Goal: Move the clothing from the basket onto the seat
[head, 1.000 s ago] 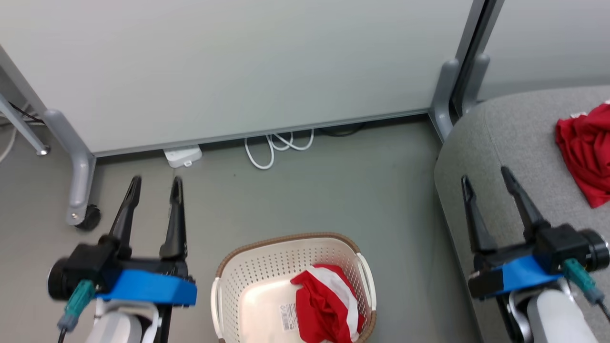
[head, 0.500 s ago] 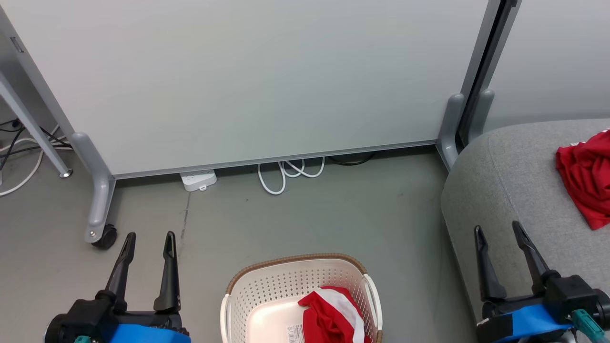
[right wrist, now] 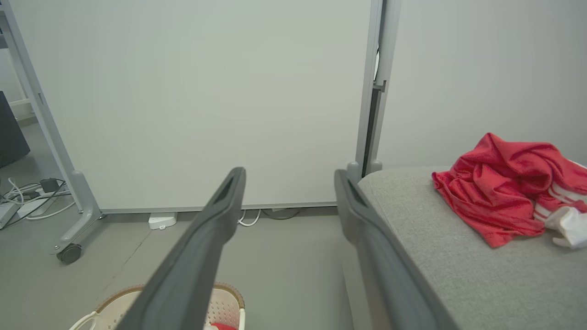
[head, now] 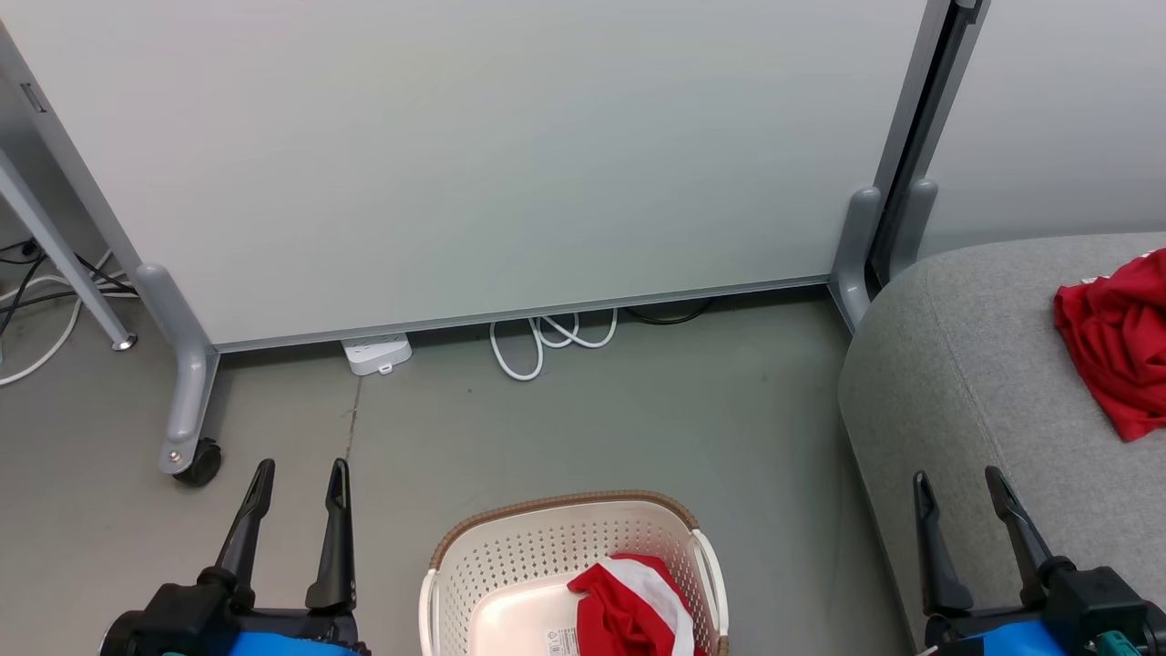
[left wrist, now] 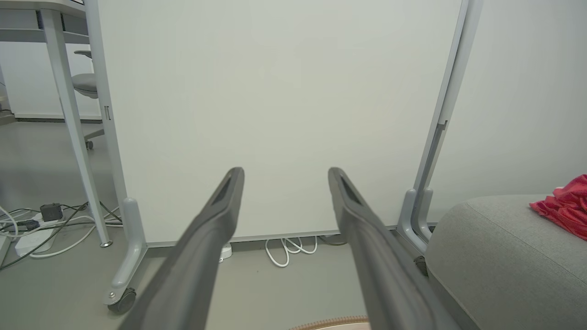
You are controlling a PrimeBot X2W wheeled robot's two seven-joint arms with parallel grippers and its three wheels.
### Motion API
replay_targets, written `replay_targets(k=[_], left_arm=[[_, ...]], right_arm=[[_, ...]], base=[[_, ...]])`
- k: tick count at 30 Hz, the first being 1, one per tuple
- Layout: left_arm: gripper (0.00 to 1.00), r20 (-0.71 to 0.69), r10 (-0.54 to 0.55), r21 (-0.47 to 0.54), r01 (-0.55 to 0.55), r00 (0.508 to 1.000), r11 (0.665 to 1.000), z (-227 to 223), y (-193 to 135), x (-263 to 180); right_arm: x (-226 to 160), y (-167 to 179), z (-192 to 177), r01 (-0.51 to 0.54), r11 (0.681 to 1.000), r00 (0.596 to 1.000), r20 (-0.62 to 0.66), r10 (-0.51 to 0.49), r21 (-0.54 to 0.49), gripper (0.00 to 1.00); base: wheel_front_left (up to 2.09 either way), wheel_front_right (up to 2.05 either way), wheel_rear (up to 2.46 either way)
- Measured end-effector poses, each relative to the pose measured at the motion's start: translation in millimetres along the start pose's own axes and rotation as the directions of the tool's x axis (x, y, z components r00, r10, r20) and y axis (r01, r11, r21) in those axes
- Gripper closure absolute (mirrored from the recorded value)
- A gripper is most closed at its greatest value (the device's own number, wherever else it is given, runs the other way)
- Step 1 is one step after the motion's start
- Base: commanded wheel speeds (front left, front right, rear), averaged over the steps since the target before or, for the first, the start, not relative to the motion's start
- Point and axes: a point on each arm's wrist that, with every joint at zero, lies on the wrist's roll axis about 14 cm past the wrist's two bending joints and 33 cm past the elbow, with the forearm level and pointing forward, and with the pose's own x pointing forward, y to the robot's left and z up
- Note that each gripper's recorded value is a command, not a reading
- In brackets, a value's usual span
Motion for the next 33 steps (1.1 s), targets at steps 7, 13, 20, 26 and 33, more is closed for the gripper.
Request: replay_targets(k=[7,13,20,26,33], left_arm=[[0.00,-0.005,-0.006,0.003,0.006,1.000,1.000,-2,-1,0],[0.00,-0.016,-0.012,0.006,0.012,1.000,1.000,-5,-2,1],[0.00,-0.022,-0.100,-0.009,0.100,0.995,0.995,-11,-27,26],[0.00,-0.073,-0.219,-0.026,0.218,0.973,0.976,-34,-62,69],[0.00,-0.243,-0.349,-0.058,0.346,0.905,0.936,-104,-94,97]], right_arm=[[-1,-1,-2,0.008,1.000,1.000,-0.005,-0.008,0.005,0.00],[-2,-1,-3,0.011,1.000,1.000,-0.010,-0.011,0.007,0.00],[3,-1,-6,0.010,1.000,1.000,-0.016,-0.010,0.006,0.00],[29,-3,2,0.010,1.000,1.000,0.016,-0.010,-0.002,0.00],[60,-16,-1,0.032,0.999,0.999,0.022,-0.032,-0.025,0.00]], base=[[0.00,0.00,0.00],[0.00,0.00,0.00],[0.00,0.00,0.00],[0.00,0.00,0.00],[0.00,0.00,0.00]])
